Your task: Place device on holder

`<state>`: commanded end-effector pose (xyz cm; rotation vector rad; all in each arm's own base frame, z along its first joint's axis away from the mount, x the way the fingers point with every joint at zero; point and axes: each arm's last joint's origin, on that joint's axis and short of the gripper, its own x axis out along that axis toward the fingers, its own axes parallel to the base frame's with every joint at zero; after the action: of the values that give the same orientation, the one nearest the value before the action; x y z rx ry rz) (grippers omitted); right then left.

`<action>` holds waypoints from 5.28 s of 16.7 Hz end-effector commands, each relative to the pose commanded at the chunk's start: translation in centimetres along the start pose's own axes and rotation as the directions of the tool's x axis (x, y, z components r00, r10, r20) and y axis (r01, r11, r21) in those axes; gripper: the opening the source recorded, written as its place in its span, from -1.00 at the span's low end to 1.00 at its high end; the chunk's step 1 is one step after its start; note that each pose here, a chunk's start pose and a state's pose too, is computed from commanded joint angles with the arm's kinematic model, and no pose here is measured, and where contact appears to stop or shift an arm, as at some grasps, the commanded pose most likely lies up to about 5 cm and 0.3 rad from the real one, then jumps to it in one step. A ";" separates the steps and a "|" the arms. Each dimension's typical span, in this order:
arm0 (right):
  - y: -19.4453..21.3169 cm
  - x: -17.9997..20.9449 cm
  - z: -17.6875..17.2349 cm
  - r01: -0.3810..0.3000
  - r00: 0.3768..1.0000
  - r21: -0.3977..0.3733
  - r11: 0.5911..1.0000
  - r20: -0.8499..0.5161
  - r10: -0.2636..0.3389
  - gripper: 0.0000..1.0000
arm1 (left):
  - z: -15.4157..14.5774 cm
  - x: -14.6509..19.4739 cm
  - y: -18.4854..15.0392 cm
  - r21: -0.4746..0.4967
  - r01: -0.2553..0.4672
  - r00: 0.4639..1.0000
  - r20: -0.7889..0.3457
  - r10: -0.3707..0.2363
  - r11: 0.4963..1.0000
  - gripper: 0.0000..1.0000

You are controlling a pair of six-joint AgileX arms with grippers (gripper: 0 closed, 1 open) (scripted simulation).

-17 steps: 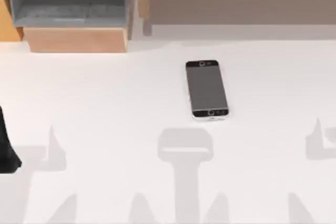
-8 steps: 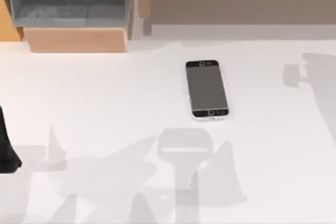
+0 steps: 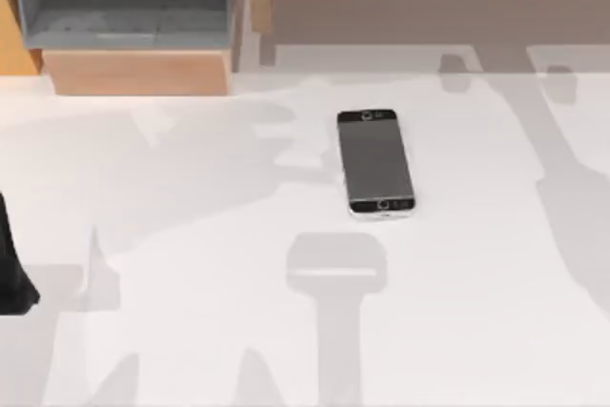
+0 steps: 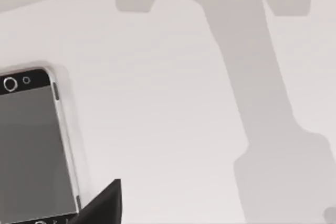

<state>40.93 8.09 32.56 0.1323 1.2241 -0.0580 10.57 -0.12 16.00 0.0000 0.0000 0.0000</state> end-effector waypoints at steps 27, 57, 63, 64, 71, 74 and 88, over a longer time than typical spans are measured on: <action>16.6 18.9 -4.6 0.003 0.940 -0.198 0.980 -0.333 -0.070 1.00 | 0.0 0.0 0.0 0.000 0.000 1.000 0.000 0.000 1.000 1.00; 16.2 23.0 -6.4 0.003 0.940 -0.197 0.980 -0.333 -0.070 -1.00 | 0.0 0.0 0.0 0.000 0.000 1.000 0.000 0.000 1.000 1.00; 16.2 20.9 -5.7 0.003 0.947 -0.196 0.981 -0.315 -0.066 -1.00 | 0.0 0.0 0.0 0.000 0.000 1.000 0.000 0.000 1.000 1.00; 16.2 20.6 -5.5 0.004 0.947 -0.196 0.981 -0.315 -0.067 -1.00 | 0.0 0.0 0.0 0.000 0.000 1.000 0.000 0.000 1.000 1.00; 16.2 19.8 -5.3 0.004 0.947 -0.195 0.981 -0.315 -0.066 -1.00 | 0.0 0.0 0.0 0.000 0.000 1.000 0.000 0.000 1.000 1.00; 15.6 18.4 -4.6 -0.002 0.957 -0.177 0.984 -0.286 -0.050 -1.00 | 0.0 0.0 0.0 0.000 0.000 1.000 0.000 0.000 1.000 1.00; -0.3 1.1 -2.9 -0.124 0.973 0.044 0.991 0.200 0.113 -1.00 | 0.0 0.0 0.0 0.000 0.000 1.000 0.000 0.000 1.000 1.00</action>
<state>38.52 8.21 30.52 0.2431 1.0148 -0.0016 10.57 -0.12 16.00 0.0000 0.0000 0.0000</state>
